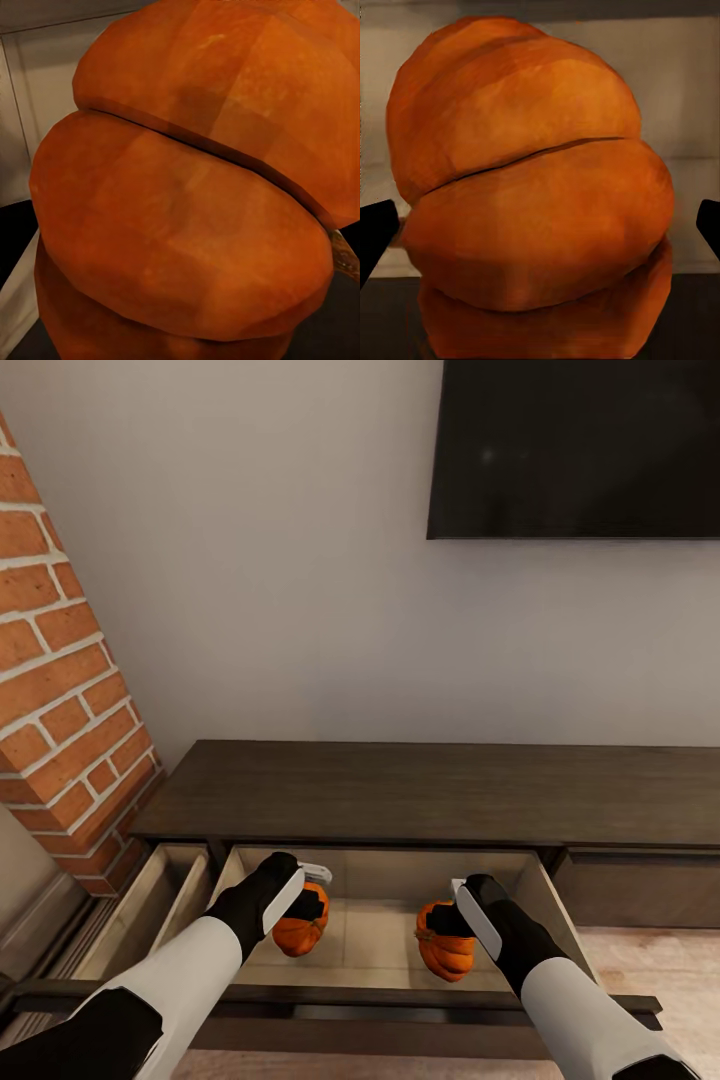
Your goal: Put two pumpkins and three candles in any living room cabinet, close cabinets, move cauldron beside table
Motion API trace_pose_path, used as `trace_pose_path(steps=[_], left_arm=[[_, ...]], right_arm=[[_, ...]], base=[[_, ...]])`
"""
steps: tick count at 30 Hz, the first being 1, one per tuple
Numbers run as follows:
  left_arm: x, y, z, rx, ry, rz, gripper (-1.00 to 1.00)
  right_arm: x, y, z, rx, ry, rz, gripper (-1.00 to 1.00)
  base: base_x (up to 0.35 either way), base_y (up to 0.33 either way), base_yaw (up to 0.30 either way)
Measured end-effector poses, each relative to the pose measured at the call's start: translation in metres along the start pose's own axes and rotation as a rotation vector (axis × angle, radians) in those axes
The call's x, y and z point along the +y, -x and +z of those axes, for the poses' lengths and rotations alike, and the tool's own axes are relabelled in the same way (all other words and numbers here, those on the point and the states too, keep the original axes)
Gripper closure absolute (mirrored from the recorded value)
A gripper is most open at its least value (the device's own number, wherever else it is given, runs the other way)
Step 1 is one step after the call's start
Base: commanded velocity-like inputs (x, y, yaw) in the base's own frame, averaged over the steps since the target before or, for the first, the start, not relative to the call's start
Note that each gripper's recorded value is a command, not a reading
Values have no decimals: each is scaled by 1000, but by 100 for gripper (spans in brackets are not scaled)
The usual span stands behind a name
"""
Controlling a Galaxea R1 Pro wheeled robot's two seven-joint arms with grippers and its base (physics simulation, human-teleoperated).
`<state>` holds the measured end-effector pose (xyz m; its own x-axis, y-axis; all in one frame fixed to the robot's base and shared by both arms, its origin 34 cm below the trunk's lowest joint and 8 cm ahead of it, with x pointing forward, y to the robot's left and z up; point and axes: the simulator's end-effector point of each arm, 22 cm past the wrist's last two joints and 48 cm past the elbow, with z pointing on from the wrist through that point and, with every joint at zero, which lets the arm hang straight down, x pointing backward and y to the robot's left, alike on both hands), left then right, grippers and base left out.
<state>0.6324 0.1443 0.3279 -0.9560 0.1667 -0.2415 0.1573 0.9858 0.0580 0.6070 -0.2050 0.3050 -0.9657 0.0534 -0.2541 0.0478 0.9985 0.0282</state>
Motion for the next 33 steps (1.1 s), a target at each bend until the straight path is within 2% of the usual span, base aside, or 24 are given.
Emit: trace_pose_path(steps=[8, 9, 28, 33], left_arm=[[0, 0, 0, 0, -1, -1, 100], [0, 0, 0, 0, -1, -1, -100], [-1, 1, 0, -1, -3, -1, -100], [0, 6, -11, -20, -1, -2, -100]], right_arm=[[0, 0, 0, 1, 1, 0, -100], [0, 0, 0, 0, 1, 0, -100], [0, 0, 0, 1, 1, 1, -100], [1, 7, -10, -20, 3, 0, -100]], base=[[0, 0, 0], [0, 0, 0], [0, 0, 0], [0, 0, 0]])
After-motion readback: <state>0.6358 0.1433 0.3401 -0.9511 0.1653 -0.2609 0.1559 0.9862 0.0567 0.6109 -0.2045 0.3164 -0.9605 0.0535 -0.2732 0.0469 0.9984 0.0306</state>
